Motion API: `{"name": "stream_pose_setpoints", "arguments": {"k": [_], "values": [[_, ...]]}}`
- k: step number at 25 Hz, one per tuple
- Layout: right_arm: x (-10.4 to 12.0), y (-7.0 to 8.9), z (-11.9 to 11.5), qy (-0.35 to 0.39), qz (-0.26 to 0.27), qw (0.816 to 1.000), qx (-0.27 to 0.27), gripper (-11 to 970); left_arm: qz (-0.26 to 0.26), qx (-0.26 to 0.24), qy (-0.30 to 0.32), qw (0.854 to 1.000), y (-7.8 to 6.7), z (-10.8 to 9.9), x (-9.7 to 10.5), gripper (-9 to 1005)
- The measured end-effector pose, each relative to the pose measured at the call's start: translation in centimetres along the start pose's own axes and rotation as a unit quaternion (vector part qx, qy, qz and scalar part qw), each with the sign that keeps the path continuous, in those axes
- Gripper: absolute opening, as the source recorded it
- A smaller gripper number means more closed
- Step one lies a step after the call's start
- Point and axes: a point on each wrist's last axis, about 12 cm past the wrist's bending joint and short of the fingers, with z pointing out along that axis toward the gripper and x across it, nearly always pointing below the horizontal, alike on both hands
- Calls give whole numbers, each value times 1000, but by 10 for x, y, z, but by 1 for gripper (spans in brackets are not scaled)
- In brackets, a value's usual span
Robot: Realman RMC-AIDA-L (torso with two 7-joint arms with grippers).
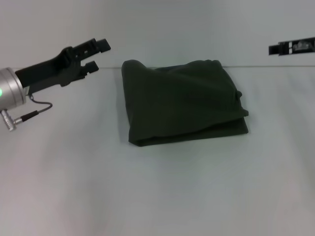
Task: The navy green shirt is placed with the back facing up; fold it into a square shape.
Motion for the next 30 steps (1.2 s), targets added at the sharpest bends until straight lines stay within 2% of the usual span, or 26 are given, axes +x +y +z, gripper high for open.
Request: {"name": "stream_pose_setpoints", "arguments": {"k": [2, 5, 7, 9, 12, 14, 17, 20, 24, 30], "values": [[12, -6, -2, 13, 29, 999, -29, 680, 1, 3, 16, 1000, 0, -2, 3, 922], [46, -26, -13, 27, 101, 985, -136, 681, -3, 9, 56, 998, 0, -5, 12, 921], [72, -41, -24, 4, 175, 960, -219, 681, -16, 9, 87, 996, 0, -8, 20, 920], [95, -58, -38, -22, 238, 932, -272, 708, -35, 8, 105, 994, 1, -10, 26, 919], [125, -79, -59, -54, 306, 896, -318, 788, -72, 1, 116, 991, 5, -9, 37, 917], [137, -89, -72, -75, 332, 877, -340, 837, -101, -16, 123, 987, 10, -3, 46, 916], [145, -98, -87, -104, 352, 859, -358, 904, -134, -45, 119, 983, 19, 9, 57, 914], [146, -101, -92, -118, 358, 851, -365, 947, -155, -65, 108, 980, 26, 18, 66, 913], [144, -101, -93, -125, 353, 849, -372, 944, -180, -88, 91, 975, 33, 28, 83, 911], [140, -100, -93, -136, 349, 848, -375, 945, -196, -103, 87, 971, 40, 28, 93, 908]]}}
